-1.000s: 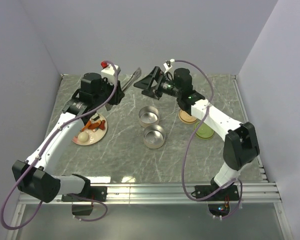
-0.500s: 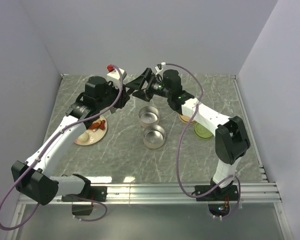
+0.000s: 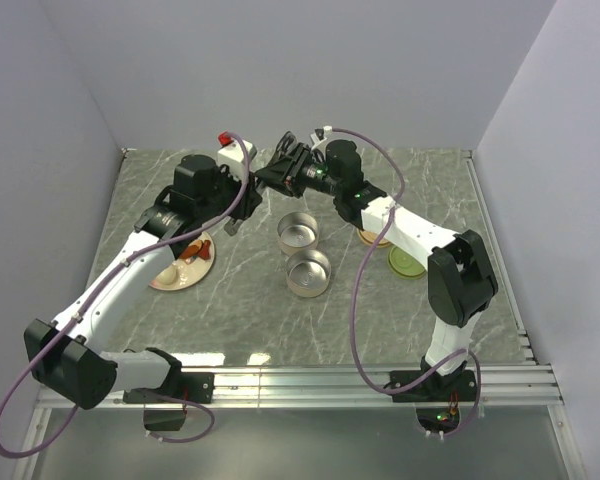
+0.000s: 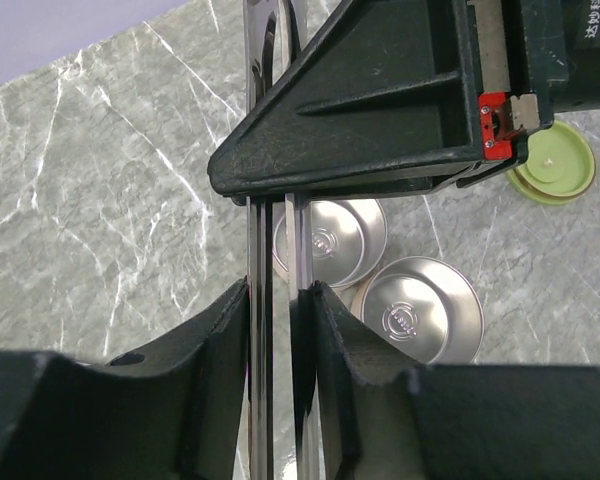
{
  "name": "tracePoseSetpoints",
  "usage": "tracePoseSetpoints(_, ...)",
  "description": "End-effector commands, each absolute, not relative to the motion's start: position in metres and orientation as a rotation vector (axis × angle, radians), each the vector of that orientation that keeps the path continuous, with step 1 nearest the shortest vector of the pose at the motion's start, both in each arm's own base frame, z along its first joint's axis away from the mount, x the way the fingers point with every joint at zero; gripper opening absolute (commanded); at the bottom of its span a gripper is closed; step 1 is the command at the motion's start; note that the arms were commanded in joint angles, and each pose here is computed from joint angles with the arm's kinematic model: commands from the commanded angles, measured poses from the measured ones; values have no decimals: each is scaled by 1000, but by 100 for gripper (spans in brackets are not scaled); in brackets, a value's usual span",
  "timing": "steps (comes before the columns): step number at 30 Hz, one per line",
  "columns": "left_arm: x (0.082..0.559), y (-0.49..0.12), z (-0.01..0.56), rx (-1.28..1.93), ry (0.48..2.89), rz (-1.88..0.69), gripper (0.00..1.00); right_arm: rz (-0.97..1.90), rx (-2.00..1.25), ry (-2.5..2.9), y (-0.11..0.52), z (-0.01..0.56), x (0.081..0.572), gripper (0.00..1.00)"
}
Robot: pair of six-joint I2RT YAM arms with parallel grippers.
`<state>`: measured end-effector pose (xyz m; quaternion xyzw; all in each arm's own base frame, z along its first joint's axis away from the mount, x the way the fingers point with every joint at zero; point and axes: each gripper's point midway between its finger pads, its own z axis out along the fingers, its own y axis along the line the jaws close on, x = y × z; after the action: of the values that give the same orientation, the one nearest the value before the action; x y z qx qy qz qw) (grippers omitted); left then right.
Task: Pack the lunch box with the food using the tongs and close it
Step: Pass the clamp from the left arm to the right, then pass the clamp from the right arm to the left
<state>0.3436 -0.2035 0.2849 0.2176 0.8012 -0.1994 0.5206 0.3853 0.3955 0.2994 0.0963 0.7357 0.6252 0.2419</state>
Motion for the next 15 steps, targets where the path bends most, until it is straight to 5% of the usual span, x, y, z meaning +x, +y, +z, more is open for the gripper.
tracePoseSetpoints(1,345,-210,301,532,1886,-494,36,1781,205,1909,398,326,380,0)
tracePoseSetpoints(8,351,-209,291,514,1950,-472,49,1829,215,1894,398,328,375,0)
tracePoseSetpoints(15,352,-211,296,509,1933,-481,48,1838,219,1898,397,326,373,0)
